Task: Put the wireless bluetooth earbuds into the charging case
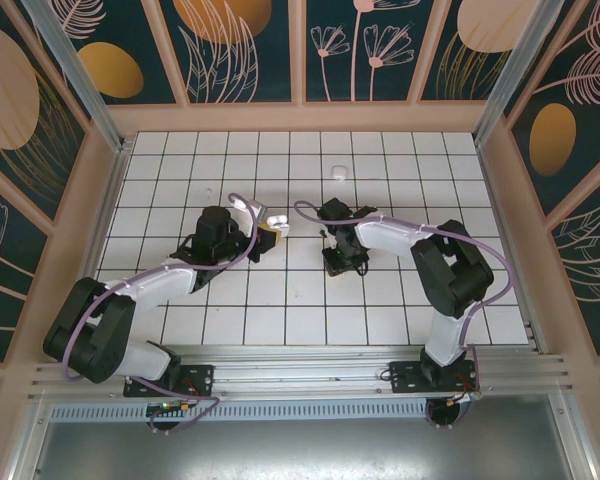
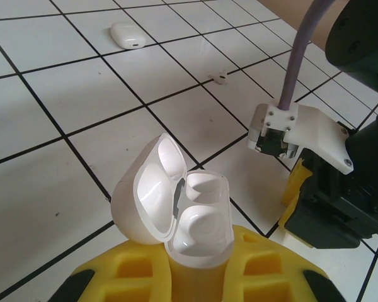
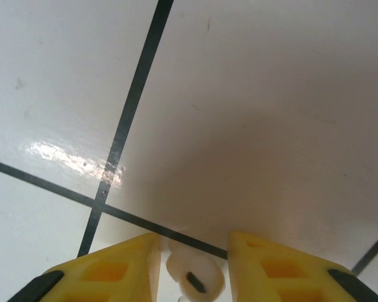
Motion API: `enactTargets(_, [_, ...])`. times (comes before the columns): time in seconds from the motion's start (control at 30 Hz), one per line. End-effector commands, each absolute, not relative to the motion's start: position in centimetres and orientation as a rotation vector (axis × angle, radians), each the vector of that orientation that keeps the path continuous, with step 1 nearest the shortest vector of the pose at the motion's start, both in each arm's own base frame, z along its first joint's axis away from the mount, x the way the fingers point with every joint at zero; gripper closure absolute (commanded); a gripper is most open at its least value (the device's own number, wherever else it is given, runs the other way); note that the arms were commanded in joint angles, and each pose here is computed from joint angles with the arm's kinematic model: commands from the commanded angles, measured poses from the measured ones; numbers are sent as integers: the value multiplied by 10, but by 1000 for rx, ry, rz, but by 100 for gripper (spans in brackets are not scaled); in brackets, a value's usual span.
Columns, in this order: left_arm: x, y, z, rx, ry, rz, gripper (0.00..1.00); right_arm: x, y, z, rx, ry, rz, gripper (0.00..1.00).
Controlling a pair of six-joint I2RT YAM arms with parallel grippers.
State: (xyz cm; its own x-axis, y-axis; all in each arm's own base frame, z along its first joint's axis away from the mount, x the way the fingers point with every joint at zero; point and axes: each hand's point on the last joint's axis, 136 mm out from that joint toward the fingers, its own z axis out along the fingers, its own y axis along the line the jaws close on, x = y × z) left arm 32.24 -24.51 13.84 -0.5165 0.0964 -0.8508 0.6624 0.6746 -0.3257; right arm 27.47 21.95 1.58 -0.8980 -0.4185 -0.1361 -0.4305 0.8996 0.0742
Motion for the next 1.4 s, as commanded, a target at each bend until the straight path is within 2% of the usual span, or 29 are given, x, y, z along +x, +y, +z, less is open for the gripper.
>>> enactTargets(0.0, [319, -244, 149, 607, 1969, -816, 100, 273, 223, 12, -662, 2959, 171, 61])
enactTargets(0.23, [318, -248, 162, 620, 1935, -835, 100, 290, 227, 64, -431, 2886, 214, 56])
enactTargets(0.37, [319, -253, 170, 622, 1916, -876, 100, 297, 220, 93, -79, 2864, 295, 55])
enactTargets(0.5, [318, -258, 173, 623, 1910, -921, 100, 291, 216, 95, 234, 2844, 443, 55])
enactTargets(0.6, [317, -261, 173, 622, 1915, -952, 100, 287, 204, 83, 352, 2854, 377, 56])
enactTargets(1.1, [307, -266, 176, 626, 1904, -1010, 100, 281, 202, 34, 386, 2977, 244, 65])
enactTargets(1.37, [305, -267, 172, 629, 1915, -1014, 100, 273, 202, 23, 360, 3017, 188, 66])
